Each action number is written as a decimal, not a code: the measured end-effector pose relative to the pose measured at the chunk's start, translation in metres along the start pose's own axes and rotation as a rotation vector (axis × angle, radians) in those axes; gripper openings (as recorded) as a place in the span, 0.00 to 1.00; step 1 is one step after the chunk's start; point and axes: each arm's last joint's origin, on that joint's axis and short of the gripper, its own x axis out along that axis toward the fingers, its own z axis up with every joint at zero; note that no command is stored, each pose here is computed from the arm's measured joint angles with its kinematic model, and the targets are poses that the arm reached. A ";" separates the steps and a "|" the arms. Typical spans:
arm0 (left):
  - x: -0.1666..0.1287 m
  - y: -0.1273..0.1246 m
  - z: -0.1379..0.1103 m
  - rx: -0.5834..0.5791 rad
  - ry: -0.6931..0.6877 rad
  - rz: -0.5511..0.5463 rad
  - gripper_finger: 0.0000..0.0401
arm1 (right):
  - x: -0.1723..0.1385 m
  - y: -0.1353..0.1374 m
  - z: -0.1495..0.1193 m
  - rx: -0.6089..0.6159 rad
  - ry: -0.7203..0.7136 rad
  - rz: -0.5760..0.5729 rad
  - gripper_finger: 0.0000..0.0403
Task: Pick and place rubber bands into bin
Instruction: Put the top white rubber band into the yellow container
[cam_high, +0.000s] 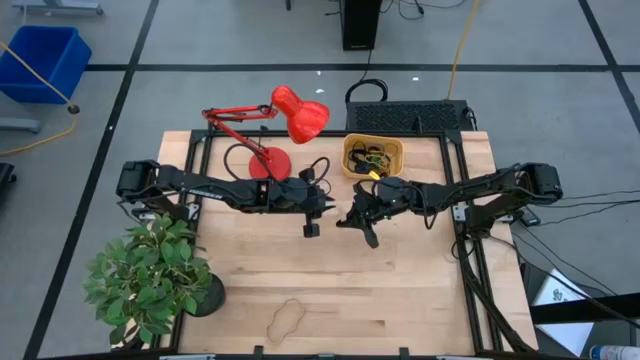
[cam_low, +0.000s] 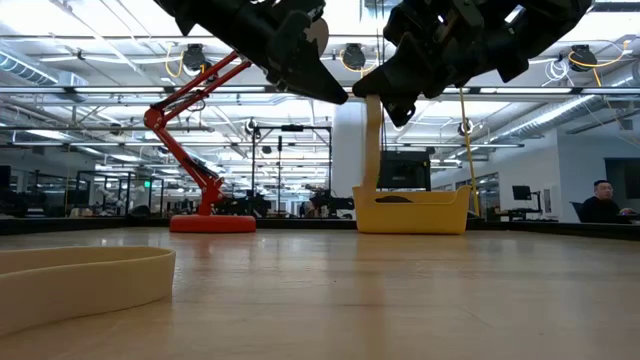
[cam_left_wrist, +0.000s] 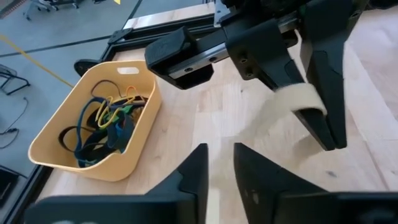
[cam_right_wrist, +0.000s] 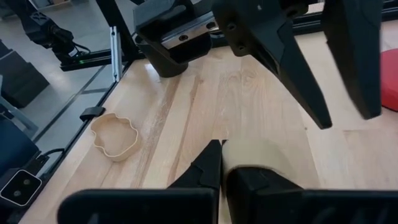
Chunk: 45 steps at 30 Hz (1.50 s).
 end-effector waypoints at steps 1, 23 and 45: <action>0.000 0.000 0.000 0.000 0.002 0.006 0.23 | 0.000 0.000 0.000 -0.001 0.000 -0.001 0.00; -0.006 -0.004 -0.034 -0.255 0.356 -0.030 0.54 | -0.091 -0.037 0.080 -0.064 0.357 -0.509 0.00; -0.004 -0.003 -0.028 -0.268 0.293 -0.029 0.54 | -0.109 -0.136 0.041 0.080 0.537 -0.722 0.00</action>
